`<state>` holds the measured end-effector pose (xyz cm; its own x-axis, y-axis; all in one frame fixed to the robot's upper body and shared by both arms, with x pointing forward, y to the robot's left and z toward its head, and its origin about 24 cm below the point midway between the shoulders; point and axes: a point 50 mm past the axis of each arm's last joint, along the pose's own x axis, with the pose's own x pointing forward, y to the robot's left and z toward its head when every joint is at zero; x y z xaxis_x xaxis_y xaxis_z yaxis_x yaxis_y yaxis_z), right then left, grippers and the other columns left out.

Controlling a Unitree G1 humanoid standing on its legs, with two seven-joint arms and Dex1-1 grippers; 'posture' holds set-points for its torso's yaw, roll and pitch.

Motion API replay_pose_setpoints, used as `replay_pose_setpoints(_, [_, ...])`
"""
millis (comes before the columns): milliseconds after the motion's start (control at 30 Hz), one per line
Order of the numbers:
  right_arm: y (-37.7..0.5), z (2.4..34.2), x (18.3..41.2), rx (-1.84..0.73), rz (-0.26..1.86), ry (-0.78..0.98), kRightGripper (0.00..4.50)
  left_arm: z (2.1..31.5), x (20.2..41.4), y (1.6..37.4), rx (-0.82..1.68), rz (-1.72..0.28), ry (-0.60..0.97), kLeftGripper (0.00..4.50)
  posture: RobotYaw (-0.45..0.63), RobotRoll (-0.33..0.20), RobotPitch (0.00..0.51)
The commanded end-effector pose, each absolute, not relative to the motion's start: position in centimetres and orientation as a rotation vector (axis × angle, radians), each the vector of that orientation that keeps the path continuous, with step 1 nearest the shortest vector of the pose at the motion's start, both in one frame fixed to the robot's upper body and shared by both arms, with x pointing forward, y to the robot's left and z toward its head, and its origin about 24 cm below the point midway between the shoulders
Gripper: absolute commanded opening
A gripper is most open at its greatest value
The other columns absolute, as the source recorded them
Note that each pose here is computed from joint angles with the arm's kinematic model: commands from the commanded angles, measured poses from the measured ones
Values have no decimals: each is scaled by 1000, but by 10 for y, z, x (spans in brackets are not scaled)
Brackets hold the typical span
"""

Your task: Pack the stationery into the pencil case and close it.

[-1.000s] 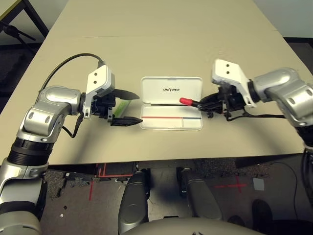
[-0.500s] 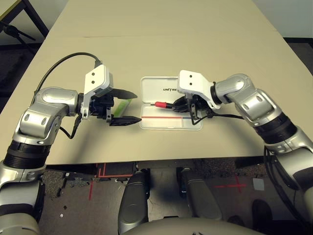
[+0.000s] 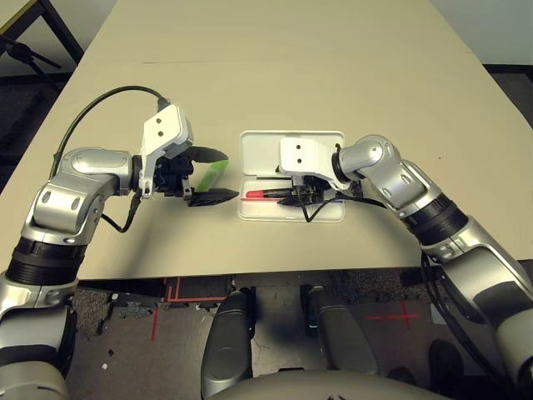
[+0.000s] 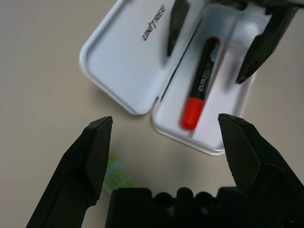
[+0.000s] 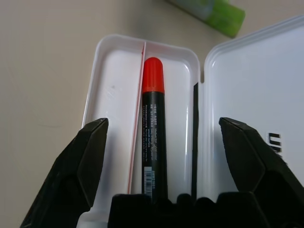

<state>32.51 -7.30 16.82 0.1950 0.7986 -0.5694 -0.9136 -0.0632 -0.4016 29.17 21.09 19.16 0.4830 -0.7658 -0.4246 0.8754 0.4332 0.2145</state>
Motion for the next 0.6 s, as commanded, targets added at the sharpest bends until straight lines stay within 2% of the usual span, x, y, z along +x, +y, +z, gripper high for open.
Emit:
replay_pose_setpoints(33, [-88,173,327,-754,1429,173,4465,186,295,214,407,-993,324,4500,43,0,202])
replay_pose_setpoints(167, [-124,177,323,-568,1499,209,4465,183,299,216,360,-895,375,4500,29,0,205])
replay_pose_setpoints(333, [-161,184,317,-381,1521,86,4465,177,308,221,345,-735,431,4500,19,0,205])
replay_pose_setpoints(600, [-210,189,303,-255,1548,31,4465,169,318,224,286,-583,551,4500,-6,0,205])
